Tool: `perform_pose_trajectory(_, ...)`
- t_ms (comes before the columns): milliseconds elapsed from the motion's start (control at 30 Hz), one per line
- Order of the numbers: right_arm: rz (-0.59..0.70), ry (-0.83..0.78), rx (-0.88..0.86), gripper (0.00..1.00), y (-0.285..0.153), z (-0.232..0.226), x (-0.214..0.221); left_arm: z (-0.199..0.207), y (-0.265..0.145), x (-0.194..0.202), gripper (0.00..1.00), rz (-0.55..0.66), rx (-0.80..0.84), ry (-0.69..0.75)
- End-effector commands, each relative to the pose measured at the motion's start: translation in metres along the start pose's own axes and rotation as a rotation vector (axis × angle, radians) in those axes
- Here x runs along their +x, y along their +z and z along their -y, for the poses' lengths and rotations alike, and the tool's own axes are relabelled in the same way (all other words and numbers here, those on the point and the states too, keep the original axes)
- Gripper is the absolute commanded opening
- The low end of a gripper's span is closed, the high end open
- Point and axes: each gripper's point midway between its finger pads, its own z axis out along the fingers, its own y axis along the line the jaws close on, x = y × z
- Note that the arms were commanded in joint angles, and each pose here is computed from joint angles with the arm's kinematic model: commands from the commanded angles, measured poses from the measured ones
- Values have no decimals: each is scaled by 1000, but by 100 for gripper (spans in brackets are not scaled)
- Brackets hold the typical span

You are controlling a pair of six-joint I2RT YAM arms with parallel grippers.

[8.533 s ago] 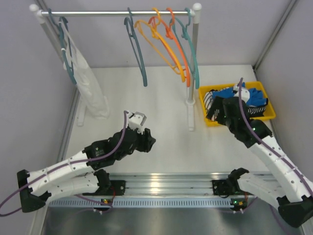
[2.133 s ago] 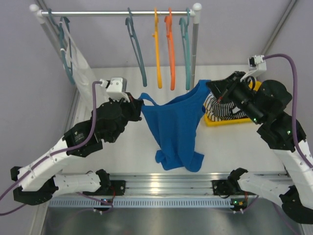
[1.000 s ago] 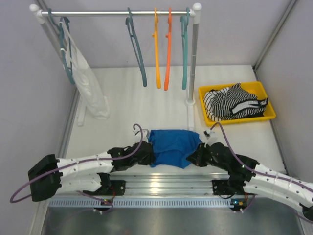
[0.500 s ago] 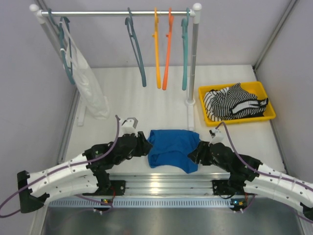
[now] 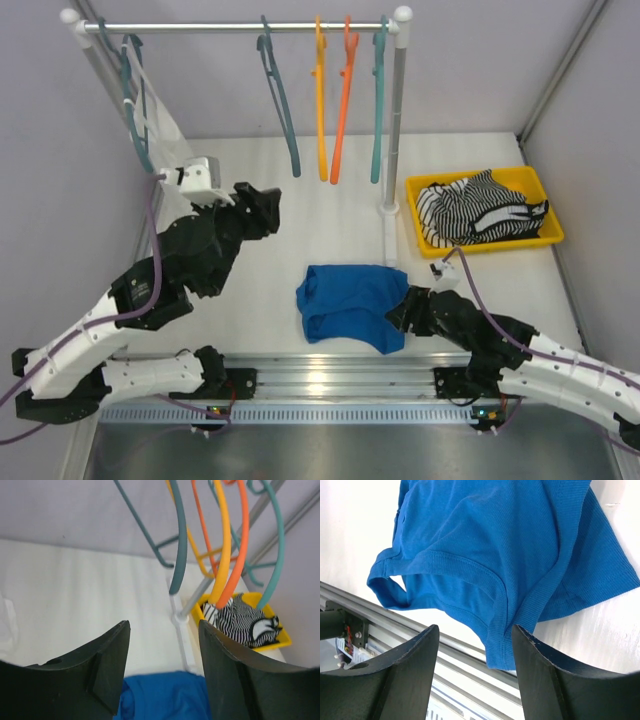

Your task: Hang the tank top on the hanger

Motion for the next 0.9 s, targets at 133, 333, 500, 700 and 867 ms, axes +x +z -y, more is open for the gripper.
perform_pose_trajectory(133, 47, -14, -32, 60, -4, -18, -17, 14, 10, -127, 71, 338, -164, 127)
perform_pose_trajectory(333, 50, -11, -47, 60, -3, -22, -18, 15, 60, -164, 76, 306, -228, 248)
perform_pose_trajectory(500, 38, -10, -54, 60, -2, -22, -15, 26, 111, -178, 75, 238, -99, 181)
perform_pose_trajectory(700, 40, 10, -62, 59, -4, -18, -12, 19, 150, -159, 74, 159, -93, 229)
perform_pose_trajectory(867, 36, 15, -49, 59, -4, -13, -9, 13, 171, -132, 70, 90, -114, 250)
